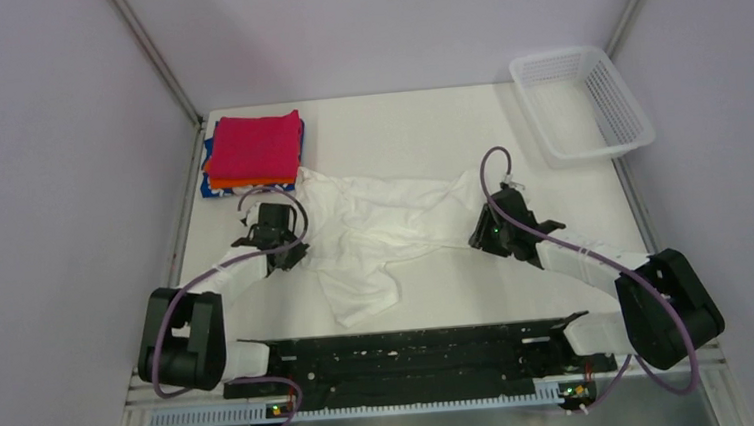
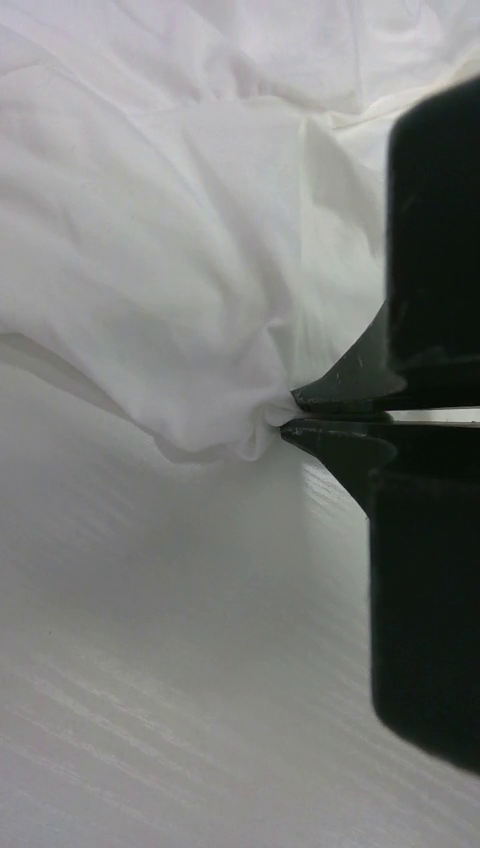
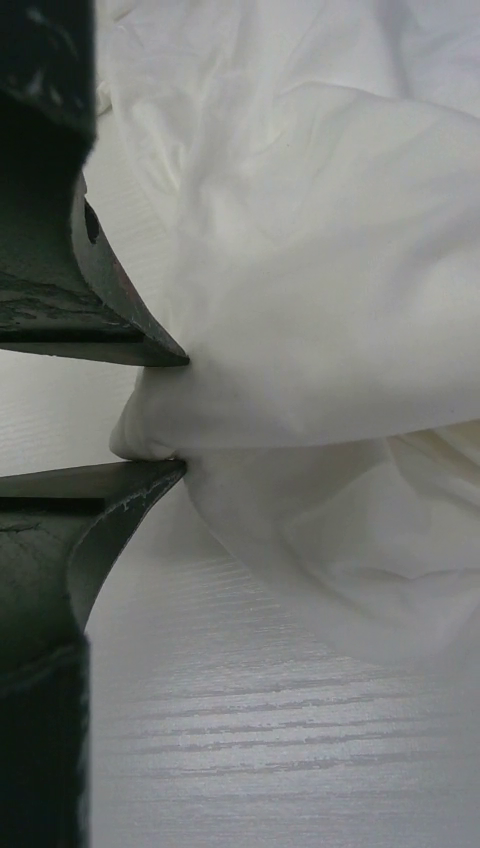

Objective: Fold and stack the t-shirts
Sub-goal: Flatten out the tshirt

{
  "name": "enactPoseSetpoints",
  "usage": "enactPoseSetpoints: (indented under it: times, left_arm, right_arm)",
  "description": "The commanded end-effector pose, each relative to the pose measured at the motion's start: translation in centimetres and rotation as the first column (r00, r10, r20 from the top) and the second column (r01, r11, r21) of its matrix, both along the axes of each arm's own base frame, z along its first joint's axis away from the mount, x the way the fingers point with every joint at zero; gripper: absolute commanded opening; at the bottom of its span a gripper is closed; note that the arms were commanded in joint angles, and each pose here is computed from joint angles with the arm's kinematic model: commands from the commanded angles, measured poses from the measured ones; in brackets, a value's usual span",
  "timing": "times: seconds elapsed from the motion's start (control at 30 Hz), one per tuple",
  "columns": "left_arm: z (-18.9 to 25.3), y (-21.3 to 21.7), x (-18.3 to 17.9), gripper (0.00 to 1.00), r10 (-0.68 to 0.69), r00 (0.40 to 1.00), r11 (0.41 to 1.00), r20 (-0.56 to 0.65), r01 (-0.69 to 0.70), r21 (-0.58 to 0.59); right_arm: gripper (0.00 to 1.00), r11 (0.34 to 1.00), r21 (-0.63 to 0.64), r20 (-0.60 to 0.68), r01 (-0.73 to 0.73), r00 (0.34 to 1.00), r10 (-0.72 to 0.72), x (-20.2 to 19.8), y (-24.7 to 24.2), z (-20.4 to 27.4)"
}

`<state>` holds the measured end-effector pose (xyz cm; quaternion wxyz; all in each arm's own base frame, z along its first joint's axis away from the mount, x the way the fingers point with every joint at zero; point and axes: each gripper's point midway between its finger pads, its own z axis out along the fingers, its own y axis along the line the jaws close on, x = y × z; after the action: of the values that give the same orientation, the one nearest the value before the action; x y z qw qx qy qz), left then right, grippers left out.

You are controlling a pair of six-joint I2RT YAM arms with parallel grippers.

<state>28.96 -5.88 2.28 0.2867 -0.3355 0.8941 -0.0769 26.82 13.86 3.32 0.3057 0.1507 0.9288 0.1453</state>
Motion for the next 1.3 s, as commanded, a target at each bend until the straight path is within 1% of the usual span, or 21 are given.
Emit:
enactPoseSetpoints:
  times: [0.0, 0.1, 0.33, 0.43, 0.53, 0.6, 0.77, 0.97, 1.13, 1.2, 1.27]
  left_arm:
    - [1.3, -0.7, 0.7, 0.00, -0.038, 0.999, 0.999, 0.014, 0.039, -0.025]
    - [2.7, -0.3, 0.4, 0.00, -0.032, 0.999, 0.999, 0.036, 0.032, -0.010]
    - [7.4, -0.4, -0.1, 0.00, -0.054, 0.982, 0.998, 0.180, 0.059, -0.022]
    - [8.4, -0.6, -0.2, 0.00, -0.072, 0.974, 0.996, 0.214, 0.080, -0.029]
    - [8.9, -1.1, -0.2, 0.00, -0.102, 0.970, 0.993, 0.222, 0.113, -0.036]
    - [9.0, -1.4, -0.2, 0.00, -0.114, 0.968, 0.991, 0.222, 0.127, -0.045]
    - [8.9, -1.4, -0.2, 0.00, -0.113, 0.968, 0.991, 0.224, 0.126, -0.046]
    - [8.6, -1.4, -0.1, 0.00, -0.114, 0.969, 0.991, 0.217, 0.126, -0.045]
    - [8.5, -1.3, 0.0, 0.00, -0.112, 0.970, 0.991, 0.218, 0.124, -0.041]
    - [8.6, -1.3, 0.0, 0.00, -0.111, 0.969, 0.992, 0.221, 0.123, -0.040]
    - [8.9, -1.3, 0.2, 0.00, -0.109, 0.967, 0.992, 0.231, 0.121, -0.039]
  right_arm:
    - [0.38, 1.000, 0.025, 0.040, -0.003, 0.999, 0.002, 1.1, 1.1, 1.3]
    - [0.38, 1.000, 0.013, 0.021, -0.005, 1.000, 0.005, 0.5, 1.1, 1.2]
    - [0.38, 1.000, 0.014, 0.012, -0.015, 1.000, 0.015, 0.0, 1.6, 2.2]
    - [0.38, 1.000, 0.009, 0.024, -0.013, 1.000, 0.013, 0.2, 1.7, 2.3]
    - [0.38, 1.000, 0.015, 0.038, -0.013, 0.999, 0.012, 0.8, 2.1, 2.9]
    - [0.38, 1.000, -0.003, 0.058, -0.011, 0.998, 0.011, 1.2, 2.1, 3.7]
    - [0.36, 1.000, -0.005, 0.085, -0.021, 0.996, 0.022, 2.1, 2.6, 4.8]
    - [0.36, 0.999, -0.051, 0.053, -0.021, 0.998, 0.023, 2.3, 2.3, 3.8]
    - [0.29, 0.997, -0.080, 0.036, -0.016, 0.999, 0.019, 2.6, 2.1, 2.8]
    - [0.21, 0.996, -0.091, 0.034, -0.014, 0.999, 0.017, 2.8, 2.1, 2.6]
    - [0.08, 0.995, -0.097, 0.047, -0.003, 0.999, 0.008, 3.1, 1.9, 2.7]
